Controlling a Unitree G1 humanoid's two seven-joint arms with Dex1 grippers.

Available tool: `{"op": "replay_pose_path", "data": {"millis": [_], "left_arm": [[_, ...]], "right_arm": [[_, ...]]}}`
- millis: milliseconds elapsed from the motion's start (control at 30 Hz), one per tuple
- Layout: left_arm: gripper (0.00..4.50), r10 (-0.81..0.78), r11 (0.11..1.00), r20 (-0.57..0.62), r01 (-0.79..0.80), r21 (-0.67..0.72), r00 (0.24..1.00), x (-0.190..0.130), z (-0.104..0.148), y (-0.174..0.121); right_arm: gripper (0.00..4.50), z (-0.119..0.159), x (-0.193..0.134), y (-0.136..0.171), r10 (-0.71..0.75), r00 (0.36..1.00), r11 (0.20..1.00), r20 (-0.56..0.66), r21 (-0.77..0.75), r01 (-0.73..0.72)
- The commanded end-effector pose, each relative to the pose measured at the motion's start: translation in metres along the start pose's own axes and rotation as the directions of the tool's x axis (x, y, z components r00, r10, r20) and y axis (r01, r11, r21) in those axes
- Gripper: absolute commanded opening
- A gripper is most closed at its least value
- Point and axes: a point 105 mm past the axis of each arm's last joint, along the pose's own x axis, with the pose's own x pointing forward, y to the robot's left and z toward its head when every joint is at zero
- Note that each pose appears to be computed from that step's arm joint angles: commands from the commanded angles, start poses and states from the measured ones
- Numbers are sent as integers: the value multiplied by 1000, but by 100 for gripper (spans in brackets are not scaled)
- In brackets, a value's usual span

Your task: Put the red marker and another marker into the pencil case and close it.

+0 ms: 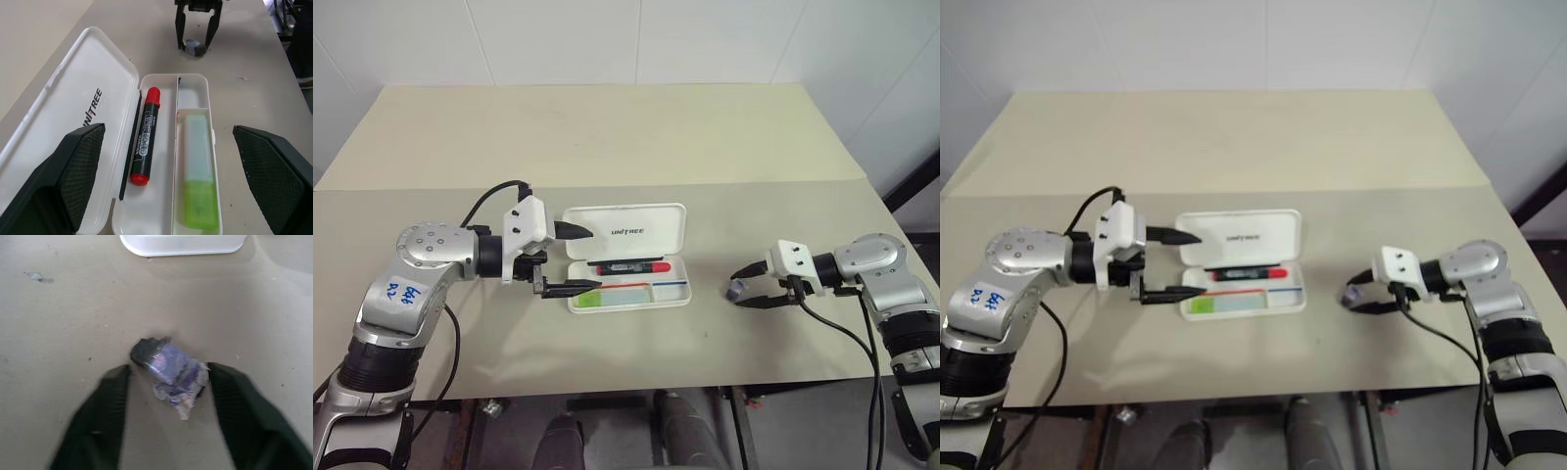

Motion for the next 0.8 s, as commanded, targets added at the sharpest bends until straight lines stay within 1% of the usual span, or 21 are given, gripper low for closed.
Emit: {"op": "replay_pose_path", "data": {"millis": [33,67,100,133,300,367,400,433,533,633,667,767,800], "left_arm": [[450,25,999,29,-26,38,999,-5,10,1],[450,32,999,39,-34,43,999,-5,11,2],[450,38,998,46,-40,46,998,-5,11,2],[450,43,998,53,-46,54,998,-6,12,3],[450,62,993,110,-72,91,992,-11,16,8],[450,55,994,129,-65,82,990,-12,17,8],[450,60,992,163,-77,98,985,-13,21,9],[450,58,991,237,-84,103,970,-17,29,9],[450,41,993,304,-73,97,952,-23,31,7],[450,16,993,343,-54,102,939,-29,30,4],[450,11,994,343,-49,102,939,-30,29,3],[450,-42,996,314,16,86,949,-38,14,-5],[450,-53,996,306,30,80,950,-40,11,-7]], "right_arm": [[92,6,-6,-4,-14,1000,1000,16,-2,14],[57,7,-7,-5,-21,1000,1000,23,-1,21],[33,8,-7,-5,-26,999,1000,26,-1,26],[26,11,-8,-7,-45,998,999,39,1,45],[26,19,-13,-10,-127,988,992,89,29,125],[26,20,-15,-9,-149,984,989,94,38,146],[26,22,-16,-9,-164,982,986,98,44,160],[26,26,-19,-10,-191,975,981,110,50,186],[26,43,-24,-13,-251,956,968,151,53,245],[26,60,-23,-13,-285,940,958,188,52,281],[26,65,-22,-13,-294,935,956,197,55,289],[26,94,-6,-8,-331,902,944,278,112,312],[26,100,-2,-5,-333,897,943,291,124,309]]}}
